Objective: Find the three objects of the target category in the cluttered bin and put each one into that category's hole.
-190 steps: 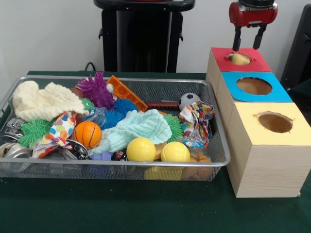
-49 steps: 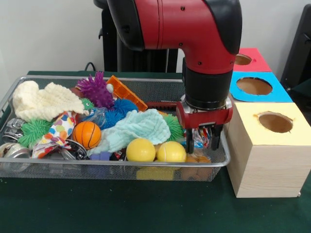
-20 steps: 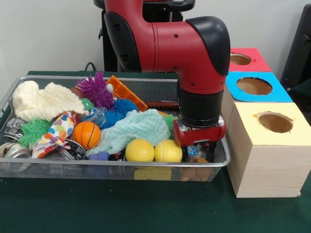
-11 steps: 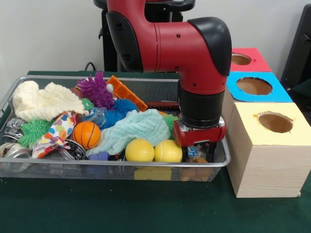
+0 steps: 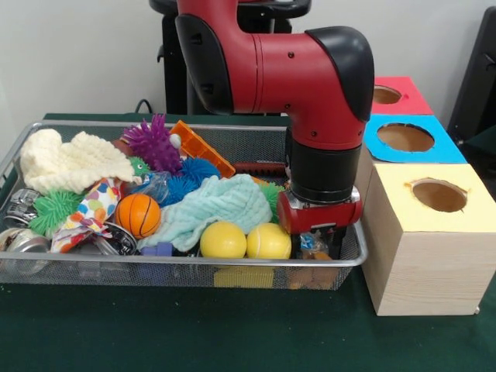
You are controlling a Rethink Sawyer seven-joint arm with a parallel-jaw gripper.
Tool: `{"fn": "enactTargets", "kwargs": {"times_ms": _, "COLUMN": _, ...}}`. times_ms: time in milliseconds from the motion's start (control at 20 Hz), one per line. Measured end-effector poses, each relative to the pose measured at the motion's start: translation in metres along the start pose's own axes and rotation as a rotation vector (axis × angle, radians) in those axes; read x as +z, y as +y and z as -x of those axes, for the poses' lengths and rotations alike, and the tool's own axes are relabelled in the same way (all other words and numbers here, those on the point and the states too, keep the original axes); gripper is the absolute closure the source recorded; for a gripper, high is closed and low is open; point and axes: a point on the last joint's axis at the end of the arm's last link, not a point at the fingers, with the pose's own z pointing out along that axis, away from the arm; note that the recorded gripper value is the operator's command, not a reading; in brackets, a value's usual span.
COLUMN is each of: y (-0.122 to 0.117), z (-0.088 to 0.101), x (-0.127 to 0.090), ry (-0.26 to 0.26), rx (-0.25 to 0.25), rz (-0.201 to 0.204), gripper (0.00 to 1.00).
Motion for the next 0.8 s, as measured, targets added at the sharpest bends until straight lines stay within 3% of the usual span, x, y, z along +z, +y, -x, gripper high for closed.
{"fn": "enactTargets", "kwargs": {"times_ms": 50, "y": 0.0, "z": 0.0, "x": 0.0, "ry": 0.0, "rx": -0.002, "rz": -0.002, "gripper": 0.0}}
{"fn": "enactTargets", "kwargs": {"times_ms": 100, "y": 0.003, "z": 0.0, "x": 0.0, "ry": 0.001, "rx": -0.007, "rz": -0.004, "gripper": 1.0}}
{"fn": "enactTargets", "kwargs": {"times_ms": 800, "y": 0.011, "z": 0.001, "x": 0.0, "ry": 0.005, "rx": -0.011, "rz": -0.008, "gripper": 1.0}}
